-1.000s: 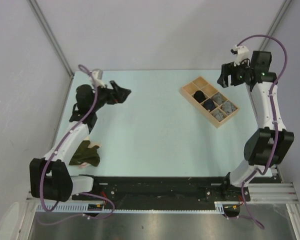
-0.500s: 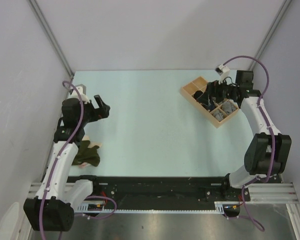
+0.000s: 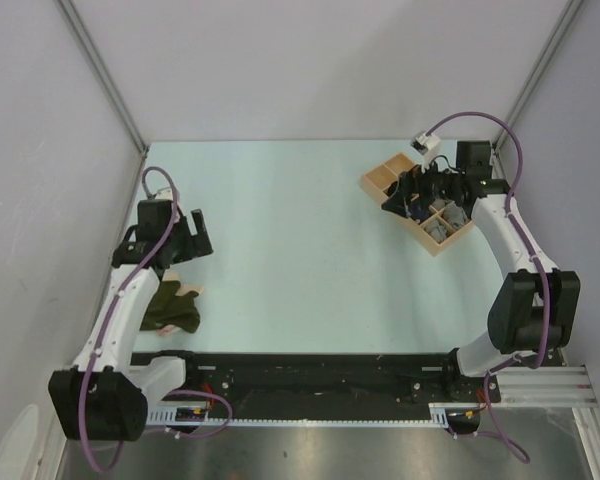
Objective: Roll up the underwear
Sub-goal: Move the underwear to the center of the board.
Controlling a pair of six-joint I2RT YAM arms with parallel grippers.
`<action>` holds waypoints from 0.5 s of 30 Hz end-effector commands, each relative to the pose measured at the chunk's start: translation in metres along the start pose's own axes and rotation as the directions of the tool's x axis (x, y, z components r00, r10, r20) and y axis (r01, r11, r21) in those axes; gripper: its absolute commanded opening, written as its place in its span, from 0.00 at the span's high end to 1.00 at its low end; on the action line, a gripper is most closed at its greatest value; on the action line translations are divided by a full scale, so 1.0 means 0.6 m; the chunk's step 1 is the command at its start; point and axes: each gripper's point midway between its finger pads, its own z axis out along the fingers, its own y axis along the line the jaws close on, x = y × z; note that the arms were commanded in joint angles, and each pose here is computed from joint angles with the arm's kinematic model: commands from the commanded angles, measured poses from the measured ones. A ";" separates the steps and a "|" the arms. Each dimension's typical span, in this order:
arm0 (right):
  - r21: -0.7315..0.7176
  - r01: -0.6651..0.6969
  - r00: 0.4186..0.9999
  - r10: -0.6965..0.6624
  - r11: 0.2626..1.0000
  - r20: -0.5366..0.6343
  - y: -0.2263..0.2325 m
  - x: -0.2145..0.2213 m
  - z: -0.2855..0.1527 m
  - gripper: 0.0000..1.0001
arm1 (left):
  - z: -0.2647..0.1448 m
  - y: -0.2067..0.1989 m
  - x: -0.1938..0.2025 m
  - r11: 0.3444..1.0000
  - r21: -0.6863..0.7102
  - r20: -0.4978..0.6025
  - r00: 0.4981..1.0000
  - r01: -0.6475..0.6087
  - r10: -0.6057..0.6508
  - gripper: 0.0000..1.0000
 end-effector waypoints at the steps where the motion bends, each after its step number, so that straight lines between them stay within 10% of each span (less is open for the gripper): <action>1: -0.034 0.071 0.997 -0.070 0.997 0.021 0.032 -0.021 -0.007 0.00 | 0.002 0.014 0.028 0.993 -0.106 -0.170 0.985 -0.044 0.026 0.11; 8: -0.065 0.068 0.998 -0.067 0.996 0.015 0.039 -0.015 -0.002 0.00 | 0.036 0.038 0.125 0.909 -0.287 -0.470 0.871 -0.303 0.143 0.23; 15: -0.091 0.067 0.998 -0.067 0.994 0.003 0.047 -0.008 0.006 0.00 | 0.051 0.057 0.144 0.866 -0.340 -0.539 0.831 -0.367 0.140 0.25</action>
